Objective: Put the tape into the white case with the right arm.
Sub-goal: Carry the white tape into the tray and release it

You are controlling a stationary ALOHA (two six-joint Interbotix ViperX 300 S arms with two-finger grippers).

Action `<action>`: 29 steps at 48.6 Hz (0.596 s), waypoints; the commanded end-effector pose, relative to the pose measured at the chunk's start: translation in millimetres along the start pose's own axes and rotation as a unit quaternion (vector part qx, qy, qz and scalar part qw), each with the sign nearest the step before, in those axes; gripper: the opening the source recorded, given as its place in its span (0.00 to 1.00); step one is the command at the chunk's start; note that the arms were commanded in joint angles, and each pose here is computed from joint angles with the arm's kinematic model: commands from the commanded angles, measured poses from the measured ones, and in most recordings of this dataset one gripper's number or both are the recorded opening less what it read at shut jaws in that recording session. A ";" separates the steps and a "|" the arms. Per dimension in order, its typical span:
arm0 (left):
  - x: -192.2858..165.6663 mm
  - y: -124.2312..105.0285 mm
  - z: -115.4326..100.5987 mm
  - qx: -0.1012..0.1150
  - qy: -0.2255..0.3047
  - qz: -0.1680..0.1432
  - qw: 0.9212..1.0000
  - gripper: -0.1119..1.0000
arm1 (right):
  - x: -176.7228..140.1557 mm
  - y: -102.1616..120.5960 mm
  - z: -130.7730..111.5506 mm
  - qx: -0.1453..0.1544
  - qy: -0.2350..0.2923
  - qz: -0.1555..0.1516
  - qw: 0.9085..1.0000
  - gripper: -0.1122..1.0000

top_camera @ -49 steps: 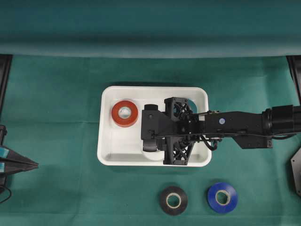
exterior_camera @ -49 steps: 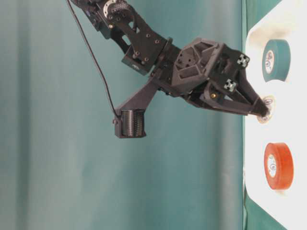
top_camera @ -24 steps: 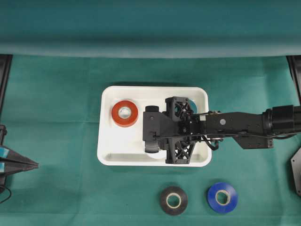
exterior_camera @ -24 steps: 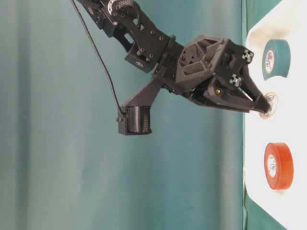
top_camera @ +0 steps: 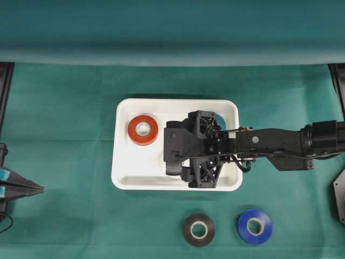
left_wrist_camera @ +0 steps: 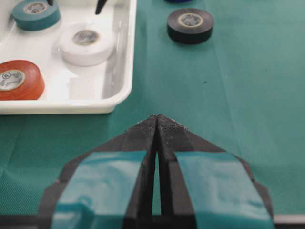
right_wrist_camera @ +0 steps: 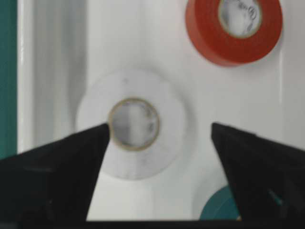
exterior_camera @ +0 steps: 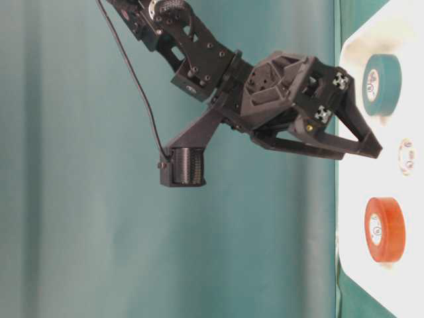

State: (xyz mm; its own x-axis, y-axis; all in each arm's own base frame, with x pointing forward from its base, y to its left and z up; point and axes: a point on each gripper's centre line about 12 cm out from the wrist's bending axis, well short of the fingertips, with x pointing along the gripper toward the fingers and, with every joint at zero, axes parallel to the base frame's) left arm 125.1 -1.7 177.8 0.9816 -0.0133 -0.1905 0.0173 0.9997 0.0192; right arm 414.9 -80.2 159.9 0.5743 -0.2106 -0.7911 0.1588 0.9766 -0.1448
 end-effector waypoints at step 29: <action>0.3 0.2 5.3 0.002 -0.007 0.000 1.000 0.10 | -47.6 3.0 1.3 -0.002 -0.030 0.001 1.000 0.76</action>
State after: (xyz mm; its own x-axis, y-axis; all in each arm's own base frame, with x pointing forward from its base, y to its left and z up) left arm 125.2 -1.8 177.6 0.9813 -0.0146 -0.1921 0.0189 0.9996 0.0207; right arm 397.5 -68.2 178.4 0.5906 -0.2046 -0.7806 0.1430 0.9785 -0.1483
